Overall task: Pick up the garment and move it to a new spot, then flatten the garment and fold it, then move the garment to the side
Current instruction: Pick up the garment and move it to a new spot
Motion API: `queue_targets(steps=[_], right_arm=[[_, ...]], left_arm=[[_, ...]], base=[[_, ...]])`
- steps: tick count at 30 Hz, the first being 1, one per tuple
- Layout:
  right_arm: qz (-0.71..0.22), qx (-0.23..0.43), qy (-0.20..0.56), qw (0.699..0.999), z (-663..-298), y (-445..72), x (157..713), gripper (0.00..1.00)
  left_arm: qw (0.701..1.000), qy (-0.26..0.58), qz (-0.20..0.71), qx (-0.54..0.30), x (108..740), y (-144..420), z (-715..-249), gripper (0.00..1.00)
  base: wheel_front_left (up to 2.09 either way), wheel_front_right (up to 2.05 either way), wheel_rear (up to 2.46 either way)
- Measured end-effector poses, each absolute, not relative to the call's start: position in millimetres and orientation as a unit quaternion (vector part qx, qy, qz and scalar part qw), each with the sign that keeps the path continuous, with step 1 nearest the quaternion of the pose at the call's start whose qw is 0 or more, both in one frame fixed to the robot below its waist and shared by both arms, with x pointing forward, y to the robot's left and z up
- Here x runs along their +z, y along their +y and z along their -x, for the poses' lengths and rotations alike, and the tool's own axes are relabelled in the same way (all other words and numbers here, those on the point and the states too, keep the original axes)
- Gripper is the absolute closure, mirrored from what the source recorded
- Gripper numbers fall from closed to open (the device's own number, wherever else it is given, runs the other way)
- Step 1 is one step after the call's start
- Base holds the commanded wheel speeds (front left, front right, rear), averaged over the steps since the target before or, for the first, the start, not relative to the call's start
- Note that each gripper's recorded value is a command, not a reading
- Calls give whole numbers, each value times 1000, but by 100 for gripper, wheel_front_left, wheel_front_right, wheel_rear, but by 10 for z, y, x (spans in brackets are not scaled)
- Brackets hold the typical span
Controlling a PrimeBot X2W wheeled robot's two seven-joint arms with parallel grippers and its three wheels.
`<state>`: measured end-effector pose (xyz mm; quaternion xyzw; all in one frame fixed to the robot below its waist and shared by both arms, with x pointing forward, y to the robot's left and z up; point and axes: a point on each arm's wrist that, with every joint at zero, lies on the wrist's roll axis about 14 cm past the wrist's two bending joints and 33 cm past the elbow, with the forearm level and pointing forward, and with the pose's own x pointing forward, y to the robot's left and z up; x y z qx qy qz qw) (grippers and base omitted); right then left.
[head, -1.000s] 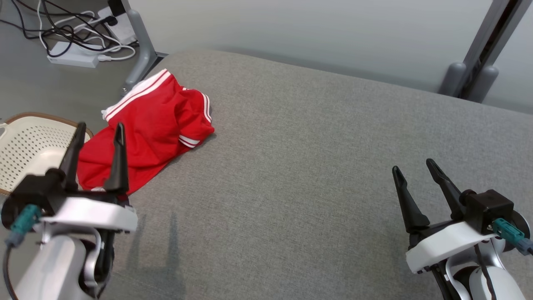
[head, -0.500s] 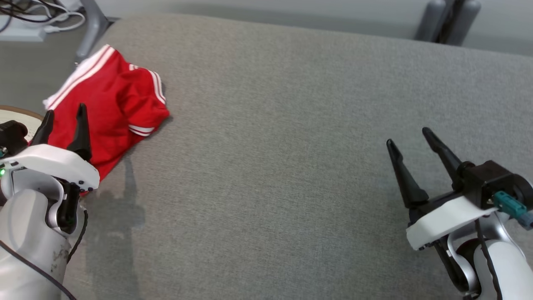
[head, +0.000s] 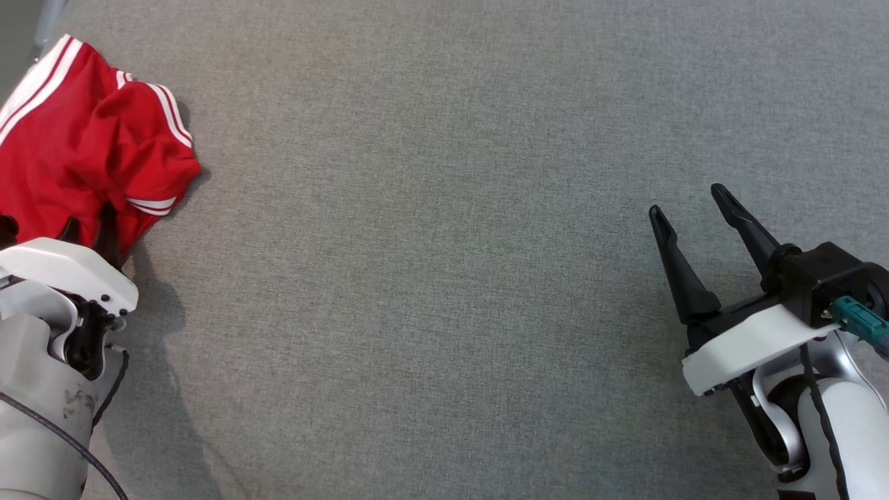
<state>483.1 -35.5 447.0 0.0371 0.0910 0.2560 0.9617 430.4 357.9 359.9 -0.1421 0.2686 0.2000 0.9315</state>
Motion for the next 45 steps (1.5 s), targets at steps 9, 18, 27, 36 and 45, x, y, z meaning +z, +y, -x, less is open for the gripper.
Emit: queue_targets(steps=[9,18,27,36,45], right_arm=[[-42,249,78,965,-4867,-376,4538,0],[-56,234,48,969,-4775,-418,4792,0],[-62,219,24,974,-4568,-502,5032,0],[-63,199,3,978,-4339,-641,5226,0],[-64,166,-31,984,-4232,-891,5425,0]], left_arm=[[945,216,123,213,3816,3728,-4423,100],[971,101,76,201,4597,3886,-4565,100],[980,19,50,194,4964,3647,-4152,100],[983,-3,62,171,5064,3207,-3702,100],[994,-7,63,87,5251,2602,-3797,100]], base=[[0,0,0],[0,0,0],[0,0,0],[0,0,0],[0,0,0]])
